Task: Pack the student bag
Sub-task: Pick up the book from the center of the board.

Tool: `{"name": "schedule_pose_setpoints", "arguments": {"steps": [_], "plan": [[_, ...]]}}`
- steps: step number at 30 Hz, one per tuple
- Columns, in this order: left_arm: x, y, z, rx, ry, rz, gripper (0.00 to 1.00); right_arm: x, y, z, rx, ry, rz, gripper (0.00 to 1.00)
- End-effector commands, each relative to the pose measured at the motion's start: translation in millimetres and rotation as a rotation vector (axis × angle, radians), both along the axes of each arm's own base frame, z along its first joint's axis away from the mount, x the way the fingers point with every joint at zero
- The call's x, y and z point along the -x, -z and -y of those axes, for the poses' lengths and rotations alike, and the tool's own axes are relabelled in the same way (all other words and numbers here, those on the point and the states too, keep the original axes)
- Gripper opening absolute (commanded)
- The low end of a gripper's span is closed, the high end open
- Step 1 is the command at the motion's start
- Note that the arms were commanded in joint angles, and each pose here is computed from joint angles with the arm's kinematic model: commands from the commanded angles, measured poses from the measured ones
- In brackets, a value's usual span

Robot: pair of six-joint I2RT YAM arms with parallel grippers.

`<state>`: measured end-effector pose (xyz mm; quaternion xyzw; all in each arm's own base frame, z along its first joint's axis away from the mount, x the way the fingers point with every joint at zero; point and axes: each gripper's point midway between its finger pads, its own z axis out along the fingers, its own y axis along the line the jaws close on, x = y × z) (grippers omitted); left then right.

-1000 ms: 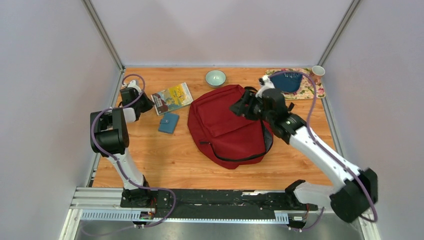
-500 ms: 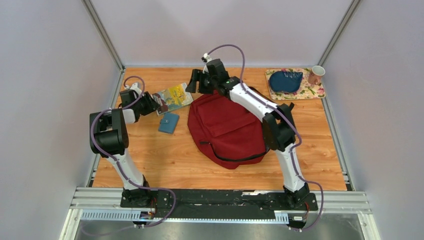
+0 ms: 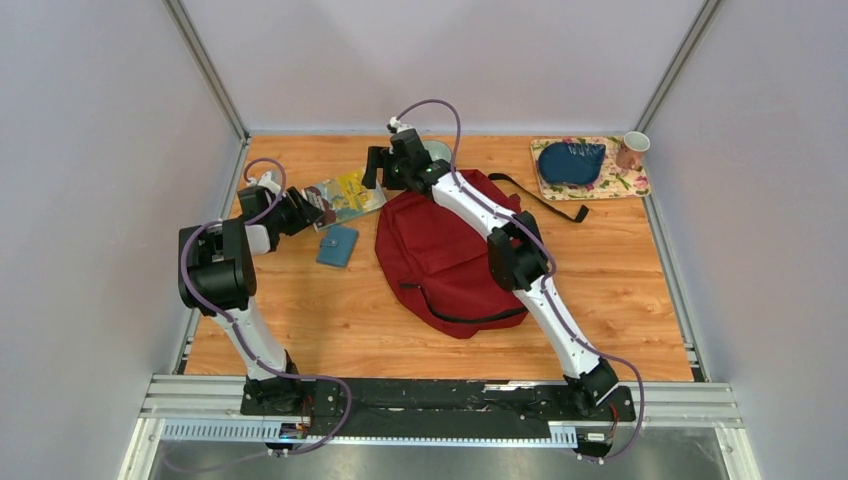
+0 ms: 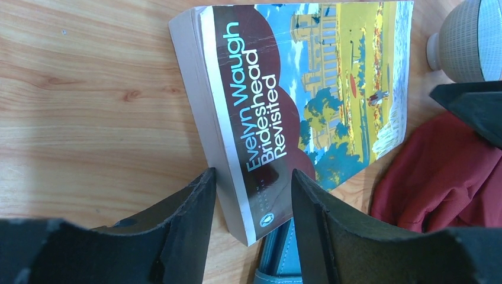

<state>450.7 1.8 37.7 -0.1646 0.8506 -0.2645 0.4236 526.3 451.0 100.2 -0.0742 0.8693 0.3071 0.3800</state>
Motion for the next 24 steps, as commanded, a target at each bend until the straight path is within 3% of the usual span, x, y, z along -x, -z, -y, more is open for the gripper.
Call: {"name": "schedule_pose_setpoints", "arguments": {"steps": [1, 8, 11, 12, 17, 18, 21, 24], "plan": [[-4.8, -16.9, 1.6, 0.024, 0.015, 0.060, 0.58, -14.5, -2.5, -10.2, 0.004, -0.005, 0.082, 0.87], [-5.0, -16.7, 2.9, 0.035, 0.020, 0.064, 0.59, -2.5, 26.0, -35.7, -0.086, -0.123, 0.017, 0.86], [-7.4, -18.9, 5.9, 0.056, 0.031, 0.077, 0.59, 14.6, 33.2, -51.8, -0.177, -0.210, -0.050, 0.78], [-7.0, -18.0, 7.2, 0.064, 0.035, 0.076, 0.59, 19.6, 31.4, -56.8, -0.199, -0.236, -0.056, 0.67], [-9.1, -22.5, 14.1, 0.110, 0.055, 0.092, 0.60, 39.1, 2.1, -75.6, -0.282, -0.337, -0.034, 0.37], [-8.1, -21.8, 16.1, 0.119, 0.059, 0.089, 0.60, 40.9, -4.7, -76.7, -0.300, -0.352, -0.031, 0.27], [-6.9, -20.9, 15.4, 0.120, 0.058, 0.088, 0.60, 54.2, -26.9, -83.6, -0.358, -0.421, -0.036, 0.12], [-5.9, -19.7, 15.6, 0.125, 0.054, 0.082, 0.58, 64.8, -37.5, -85.4, -0.376, -0.465, -0.045, 0.07]]}}
